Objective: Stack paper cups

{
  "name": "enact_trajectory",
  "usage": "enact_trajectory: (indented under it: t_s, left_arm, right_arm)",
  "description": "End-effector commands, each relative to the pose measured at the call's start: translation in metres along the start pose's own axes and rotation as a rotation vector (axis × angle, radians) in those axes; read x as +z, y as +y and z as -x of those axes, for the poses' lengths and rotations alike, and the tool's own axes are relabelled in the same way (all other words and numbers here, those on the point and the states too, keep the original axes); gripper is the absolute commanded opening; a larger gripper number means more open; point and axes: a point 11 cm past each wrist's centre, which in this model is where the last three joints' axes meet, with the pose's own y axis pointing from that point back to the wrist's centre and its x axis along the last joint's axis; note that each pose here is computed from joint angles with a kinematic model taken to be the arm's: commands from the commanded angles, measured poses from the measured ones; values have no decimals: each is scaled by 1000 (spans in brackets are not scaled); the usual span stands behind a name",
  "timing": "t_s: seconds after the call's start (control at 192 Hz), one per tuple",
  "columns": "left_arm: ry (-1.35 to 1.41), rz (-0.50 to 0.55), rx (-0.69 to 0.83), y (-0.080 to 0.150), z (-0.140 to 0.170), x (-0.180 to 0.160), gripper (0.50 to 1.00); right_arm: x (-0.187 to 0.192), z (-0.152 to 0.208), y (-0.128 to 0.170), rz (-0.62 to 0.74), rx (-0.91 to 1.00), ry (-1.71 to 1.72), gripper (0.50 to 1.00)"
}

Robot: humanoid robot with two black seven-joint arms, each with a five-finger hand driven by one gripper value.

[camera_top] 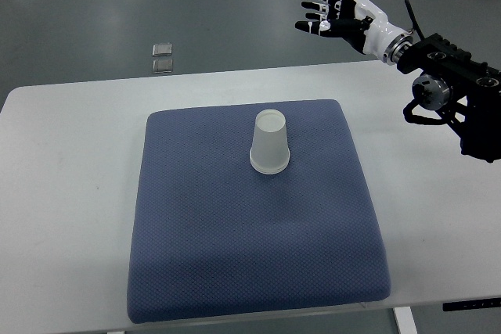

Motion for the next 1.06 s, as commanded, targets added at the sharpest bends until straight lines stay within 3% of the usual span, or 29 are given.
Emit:
enact_trajectory:
  t_s: [0.0,0.443,1.053]
  left_arm:
    - [-1,0,0,0,0,0,1000]
    - [-1,0,0,0,0,0,1000]
    - [0,0,0,0,0,0,1000]
  right_arm:
    - [6,-12,4,-19,71,-106,911]
    - [30,-33,19,-45,258,-330,911]
    - [41,-34,25,-35,271,-339,911]
